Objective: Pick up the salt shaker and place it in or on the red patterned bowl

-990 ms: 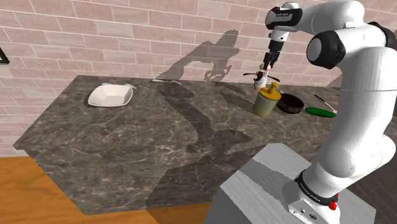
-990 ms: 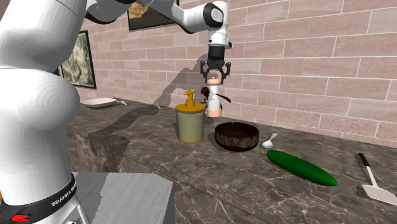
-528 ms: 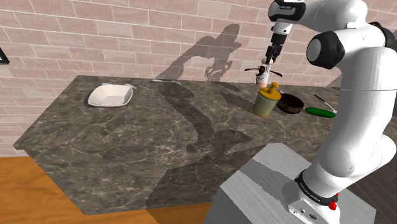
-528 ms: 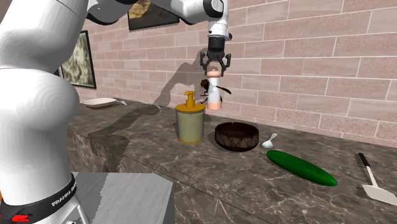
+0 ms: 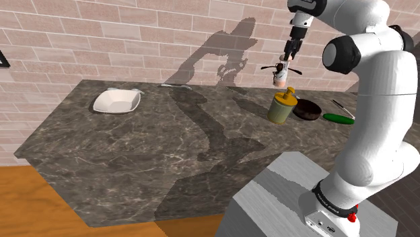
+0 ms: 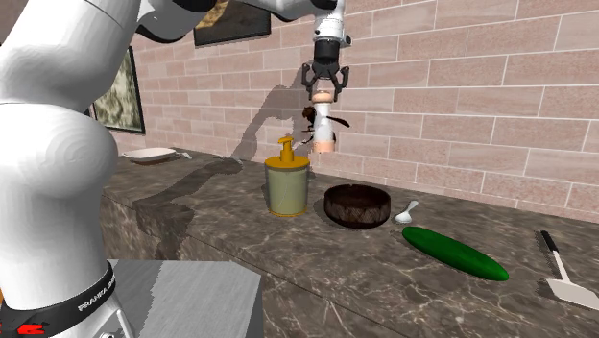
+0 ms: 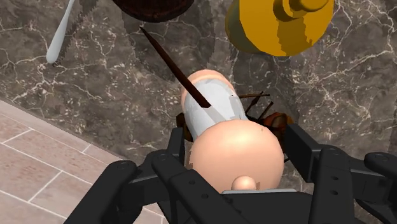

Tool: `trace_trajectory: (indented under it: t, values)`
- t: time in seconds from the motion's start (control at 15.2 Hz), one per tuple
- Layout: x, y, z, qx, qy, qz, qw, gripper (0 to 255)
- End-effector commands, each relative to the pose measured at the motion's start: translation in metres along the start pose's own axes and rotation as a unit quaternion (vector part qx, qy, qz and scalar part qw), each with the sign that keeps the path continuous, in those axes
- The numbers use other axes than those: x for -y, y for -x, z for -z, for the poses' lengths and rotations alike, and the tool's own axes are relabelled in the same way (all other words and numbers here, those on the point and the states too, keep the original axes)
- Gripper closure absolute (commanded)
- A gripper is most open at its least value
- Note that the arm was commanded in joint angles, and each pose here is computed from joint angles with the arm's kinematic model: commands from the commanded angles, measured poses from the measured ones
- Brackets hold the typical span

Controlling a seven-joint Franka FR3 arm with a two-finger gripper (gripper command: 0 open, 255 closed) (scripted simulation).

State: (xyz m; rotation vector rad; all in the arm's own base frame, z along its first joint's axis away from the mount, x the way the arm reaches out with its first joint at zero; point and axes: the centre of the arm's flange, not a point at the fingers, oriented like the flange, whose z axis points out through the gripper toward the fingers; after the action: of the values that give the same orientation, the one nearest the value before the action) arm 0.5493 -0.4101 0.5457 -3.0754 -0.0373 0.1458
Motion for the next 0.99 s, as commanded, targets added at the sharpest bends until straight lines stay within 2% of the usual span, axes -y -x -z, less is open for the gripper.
trace_trajectory:
  t: [0.0, 0.92]
  values:
    - [-0.004, 0.013, 0.007, 0.000, 0.000, 0.000, 1.0000, 255]
    - [-0.059, 0.183, 0.052, 0.000, 0.000, 0.000, 1.0000, 255]
